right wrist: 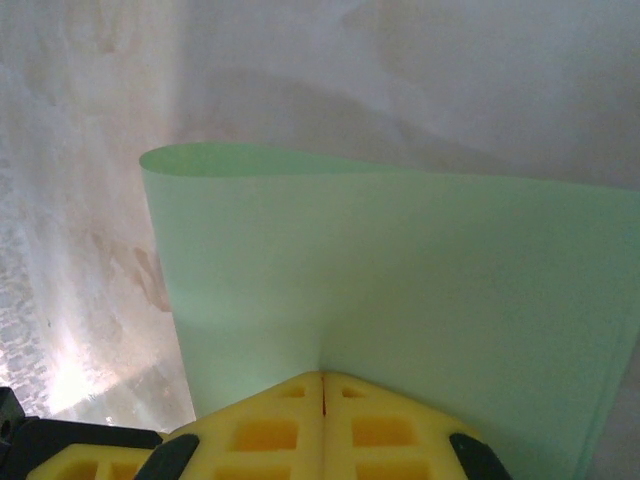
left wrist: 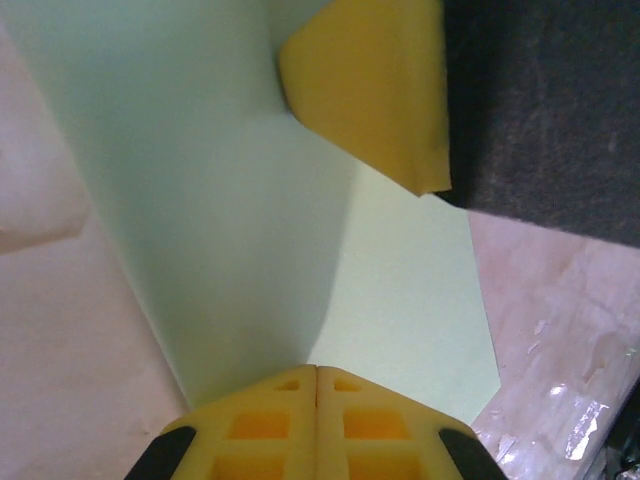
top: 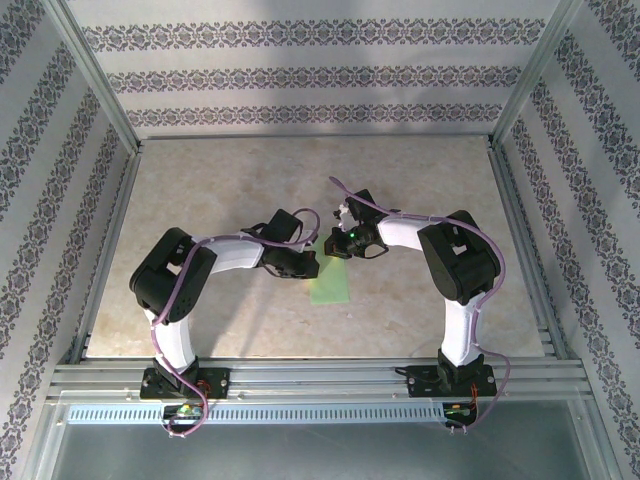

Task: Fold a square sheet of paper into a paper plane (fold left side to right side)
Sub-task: Hold the square sheet of paper at the center of the table.

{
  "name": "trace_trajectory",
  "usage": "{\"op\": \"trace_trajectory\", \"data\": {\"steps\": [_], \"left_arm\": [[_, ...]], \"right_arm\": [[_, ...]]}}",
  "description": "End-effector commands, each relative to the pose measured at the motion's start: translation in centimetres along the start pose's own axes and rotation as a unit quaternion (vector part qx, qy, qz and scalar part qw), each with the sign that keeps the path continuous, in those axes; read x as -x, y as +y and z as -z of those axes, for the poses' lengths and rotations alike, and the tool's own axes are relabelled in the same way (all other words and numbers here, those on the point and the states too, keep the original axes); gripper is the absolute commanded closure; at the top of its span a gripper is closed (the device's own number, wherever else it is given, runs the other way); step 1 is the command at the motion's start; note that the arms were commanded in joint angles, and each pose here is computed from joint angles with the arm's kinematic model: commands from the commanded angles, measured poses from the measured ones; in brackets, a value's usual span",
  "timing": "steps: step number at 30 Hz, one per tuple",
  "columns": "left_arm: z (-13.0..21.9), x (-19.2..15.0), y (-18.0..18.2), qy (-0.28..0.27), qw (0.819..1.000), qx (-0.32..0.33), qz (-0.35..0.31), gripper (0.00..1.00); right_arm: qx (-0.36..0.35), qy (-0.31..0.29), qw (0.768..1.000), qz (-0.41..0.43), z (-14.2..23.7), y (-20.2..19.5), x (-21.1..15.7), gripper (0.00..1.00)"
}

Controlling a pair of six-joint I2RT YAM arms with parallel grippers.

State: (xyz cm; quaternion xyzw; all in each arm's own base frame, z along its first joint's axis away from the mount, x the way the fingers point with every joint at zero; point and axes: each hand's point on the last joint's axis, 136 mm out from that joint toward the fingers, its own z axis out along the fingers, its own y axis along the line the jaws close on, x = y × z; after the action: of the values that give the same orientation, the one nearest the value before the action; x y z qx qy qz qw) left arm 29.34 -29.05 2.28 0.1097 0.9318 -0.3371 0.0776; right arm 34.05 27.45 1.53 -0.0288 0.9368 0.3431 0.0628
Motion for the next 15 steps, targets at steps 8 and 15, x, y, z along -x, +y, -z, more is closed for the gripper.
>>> {"op": "trace_trajectory", "data": {"steps": [8,15], "left_arm": [[-1.4,-2.8,1.7,0.022,0.999,0.035,0.026,0.96],[-1.6,-3.5,1.9,0.019,0.997,0.046,0.051,0.98]], "right_arm": [[-0.025,-0.027,0.999,0.018,3.1,1.2,0.9,0.89],[-0.027,-0.044,0.998,0.024,7.5,1.6,-1.4,0.86]]}}
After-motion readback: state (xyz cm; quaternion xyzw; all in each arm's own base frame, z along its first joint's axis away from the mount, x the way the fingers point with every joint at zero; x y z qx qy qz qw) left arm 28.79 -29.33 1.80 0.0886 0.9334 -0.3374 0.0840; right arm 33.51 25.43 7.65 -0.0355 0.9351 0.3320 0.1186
